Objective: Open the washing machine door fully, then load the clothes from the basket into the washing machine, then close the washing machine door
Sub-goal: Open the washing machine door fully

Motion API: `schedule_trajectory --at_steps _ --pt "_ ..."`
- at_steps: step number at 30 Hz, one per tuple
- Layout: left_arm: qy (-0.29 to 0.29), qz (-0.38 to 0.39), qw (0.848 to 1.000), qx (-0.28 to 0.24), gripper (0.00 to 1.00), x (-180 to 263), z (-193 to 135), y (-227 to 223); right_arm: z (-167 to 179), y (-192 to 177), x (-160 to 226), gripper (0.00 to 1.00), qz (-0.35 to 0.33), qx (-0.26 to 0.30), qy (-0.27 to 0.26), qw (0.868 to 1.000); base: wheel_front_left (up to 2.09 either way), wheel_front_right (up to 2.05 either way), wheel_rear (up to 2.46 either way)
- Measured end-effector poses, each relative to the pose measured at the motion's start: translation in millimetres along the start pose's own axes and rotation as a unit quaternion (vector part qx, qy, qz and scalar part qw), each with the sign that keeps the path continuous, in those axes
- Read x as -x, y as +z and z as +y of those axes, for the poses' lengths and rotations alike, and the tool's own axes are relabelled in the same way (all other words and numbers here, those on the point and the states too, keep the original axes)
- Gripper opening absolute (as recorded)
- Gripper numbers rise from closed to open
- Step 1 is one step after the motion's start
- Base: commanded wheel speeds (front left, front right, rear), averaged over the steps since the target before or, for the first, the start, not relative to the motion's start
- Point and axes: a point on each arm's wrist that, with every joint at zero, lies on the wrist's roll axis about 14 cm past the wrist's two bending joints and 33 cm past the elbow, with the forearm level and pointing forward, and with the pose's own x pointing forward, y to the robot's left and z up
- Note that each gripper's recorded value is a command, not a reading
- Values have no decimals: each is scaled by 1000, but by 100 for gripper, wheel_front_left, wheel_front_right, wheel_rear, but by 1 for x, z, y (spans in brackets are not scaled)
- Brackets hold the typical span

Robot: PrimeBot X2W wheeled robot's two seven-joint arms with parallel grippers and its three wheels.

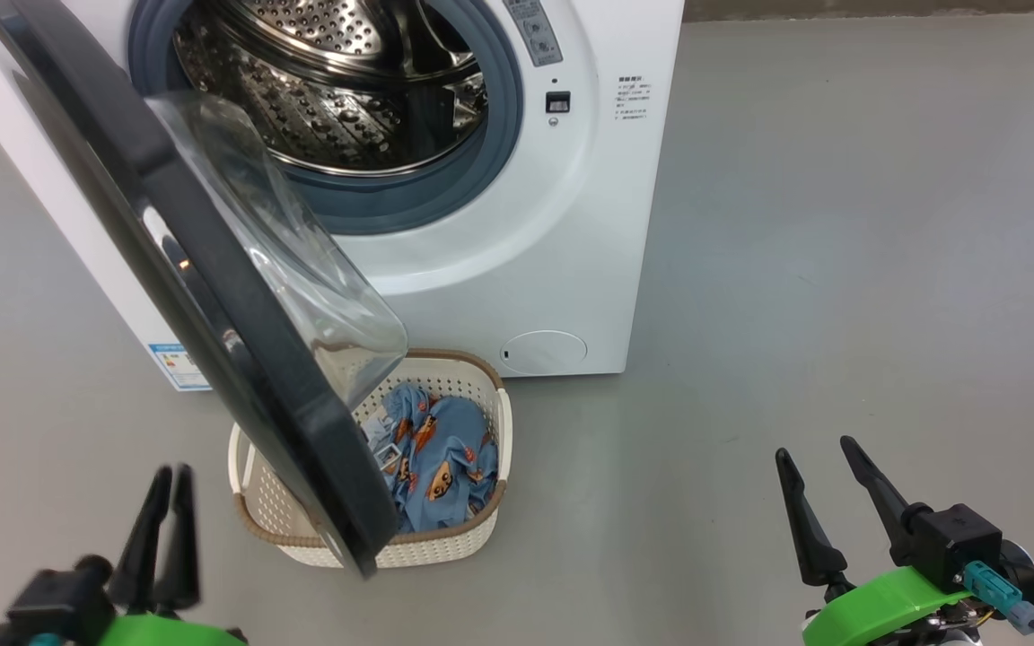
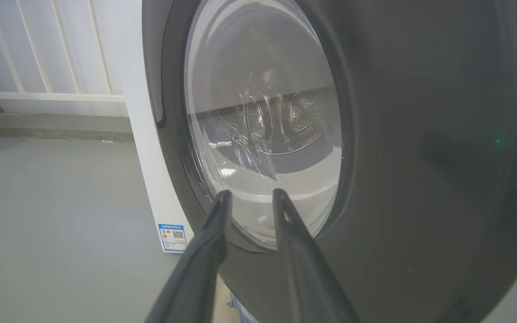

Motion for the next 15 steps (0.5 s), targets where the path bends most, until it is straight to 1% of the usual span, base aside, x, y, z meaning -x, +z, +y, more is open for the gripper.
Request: schedule_trajectory --at_steps 5,6,7,11,15 --pt "-1 -83 996 -18 0 -9 1 53 1 -2 -1 100 2 -1 2 1000 0 0 0" --pt "-1 -83 996 -18 0 -9 1 53 1 -2 -1 100 2 -1 2 1000 0 0 0" --pt "-5 -102 995 -22 0 -11 -2 66 2 -2 -1 100 2 -1 2 1000 0 0 0" --pt "-28 -172 984 -31 0 -17 -17 111 3 -1 -2 100 2 -1 4 1000 0 0 0" --pt "-62 -237 969 -33 0 -16 -40 152 4 -1 -2 100 2 -2 5 1000 0 0 0"
